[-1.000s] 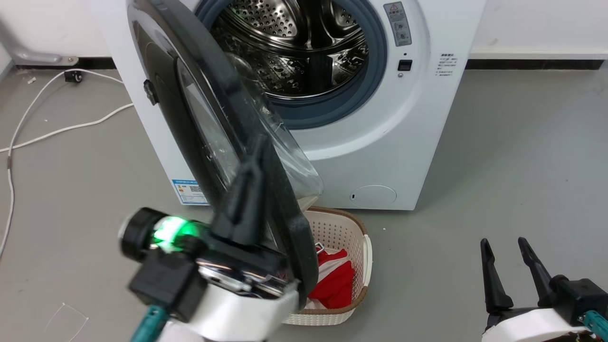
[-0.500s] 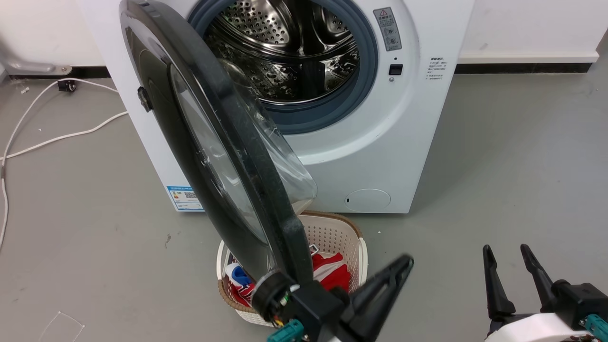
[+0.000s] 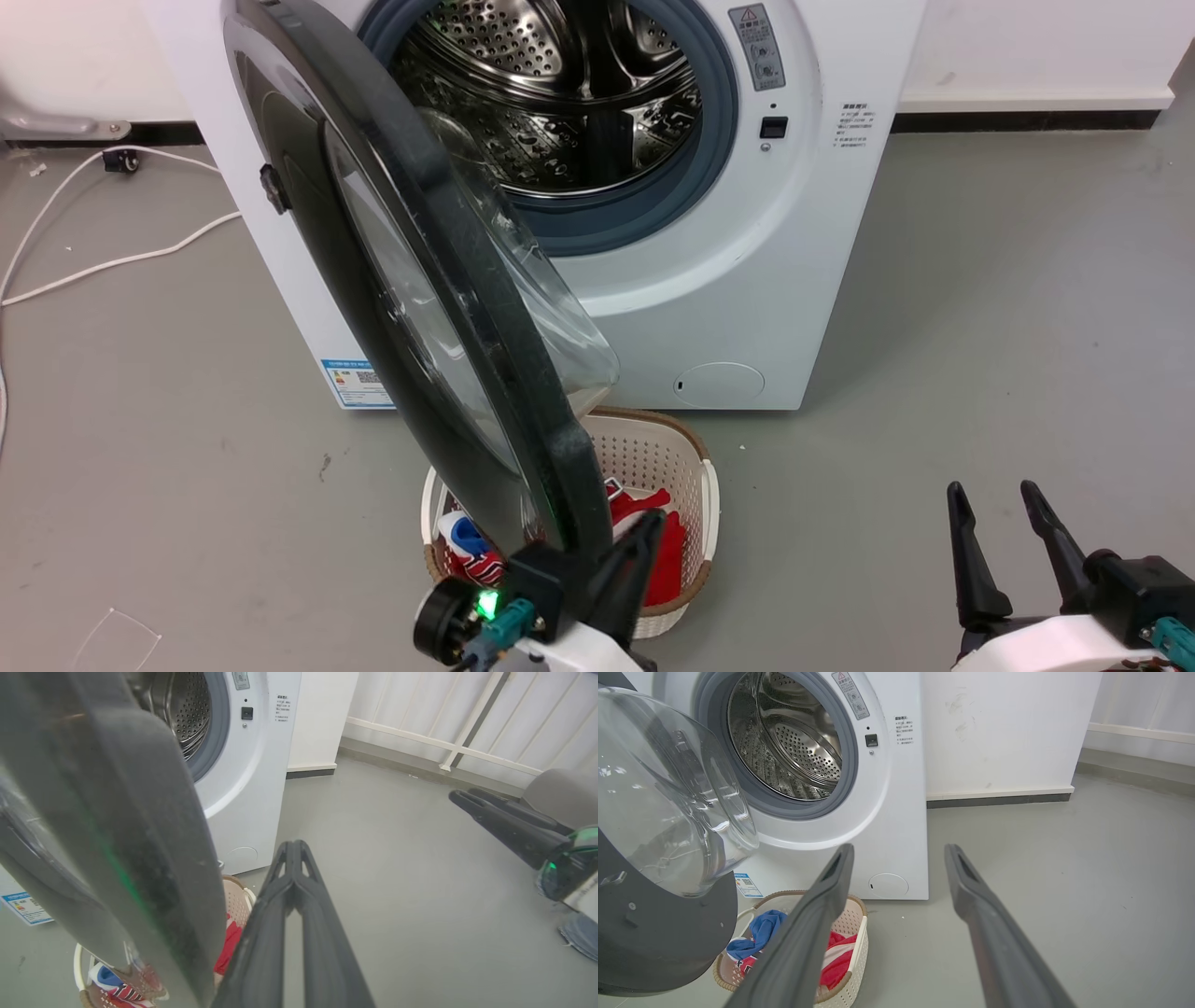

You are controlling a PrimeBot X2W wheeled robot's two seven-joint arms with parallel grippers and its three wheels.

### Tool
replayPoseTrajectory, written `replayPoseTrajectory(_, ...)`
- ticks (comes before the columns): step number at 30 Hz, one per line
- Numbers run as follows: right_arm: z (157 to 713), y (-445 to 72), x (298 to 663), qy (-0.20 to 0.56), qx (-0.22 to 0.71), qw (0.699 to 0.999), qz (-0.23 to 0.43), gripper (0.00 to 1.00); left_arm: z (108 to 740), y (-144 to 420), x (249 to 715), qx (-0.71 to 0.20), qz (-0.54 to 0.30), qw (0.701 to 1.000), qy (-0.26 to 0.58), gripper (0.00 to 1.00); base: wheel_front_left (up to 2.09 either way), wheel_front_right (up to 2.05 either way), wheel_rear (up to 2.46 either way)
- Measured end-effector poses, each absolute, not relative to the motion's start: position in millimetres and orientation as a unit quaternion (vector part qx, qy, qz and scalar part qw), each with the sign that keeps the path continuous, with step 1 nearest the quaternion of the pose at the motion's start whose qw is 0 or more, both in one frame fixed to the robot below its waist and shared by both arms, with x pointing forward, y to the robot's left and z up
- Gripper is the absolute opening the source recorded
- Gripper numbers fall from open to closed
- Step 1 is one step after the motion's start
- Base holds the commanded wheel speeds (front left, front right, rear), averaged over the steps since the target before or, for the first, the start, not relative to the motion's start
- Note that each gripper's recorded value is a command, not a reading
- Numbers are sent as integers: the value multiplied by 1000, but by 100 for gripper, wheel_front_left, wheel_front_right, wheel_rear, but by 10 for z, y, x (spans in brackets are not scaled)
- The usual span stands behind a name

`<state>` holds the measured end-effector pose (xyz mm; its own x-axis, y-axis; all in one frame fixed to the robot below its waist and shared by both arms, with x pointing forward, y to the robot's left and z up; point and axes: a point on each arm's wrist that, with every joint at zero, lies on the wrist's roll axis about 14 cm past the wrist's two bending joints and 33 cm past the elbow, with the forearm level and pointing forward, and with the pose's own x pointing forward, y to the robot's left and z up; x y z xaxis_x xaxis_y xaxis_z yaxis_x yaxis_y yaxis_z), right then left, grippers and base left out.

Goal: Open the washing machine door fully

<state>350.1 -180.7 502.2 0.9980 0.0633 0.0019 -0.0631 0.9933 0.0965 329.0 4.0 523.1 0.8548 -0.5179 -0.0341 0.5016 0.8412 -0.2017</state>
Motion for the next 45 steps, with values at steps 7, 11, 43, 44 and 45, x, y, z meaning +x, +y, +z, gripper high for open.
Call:
replayPoseTrajectory(7, 4981, -1808, 3508, 7, 52, 998, 31, 100, 5195, 181, 3452, -99, -228, 968, 32, 0, 0, 0, 0)
replayPoseTrajectory(11, 4963, -1786, 3521, 10, 53, 998, 34, 100, 5174, 239, 3453, -96, -218, 971, 29, 0, 0, 0, 0)
replayPoseTrajectory(43, 4914, -1098, 3949, 19, 53, 989, 136, 100, 5207, 1643, 3148, -91, 41, 995, -11, 0, 0, 0, 0)
replayPoseTrajectory(44, 4910, -1066, 3962, 20, 53, 989, 140, 100, 5203, 1743, 3124, -86, 57, 995, -12, 0, 0, 0, 0)
replayPoseTrajectory(45, 4910, -1030, 3974, 20, 53, 988, 145, 100, 5198, 1846, 3101, -82, 73, 994, -13, 0, 0, 0, 0)
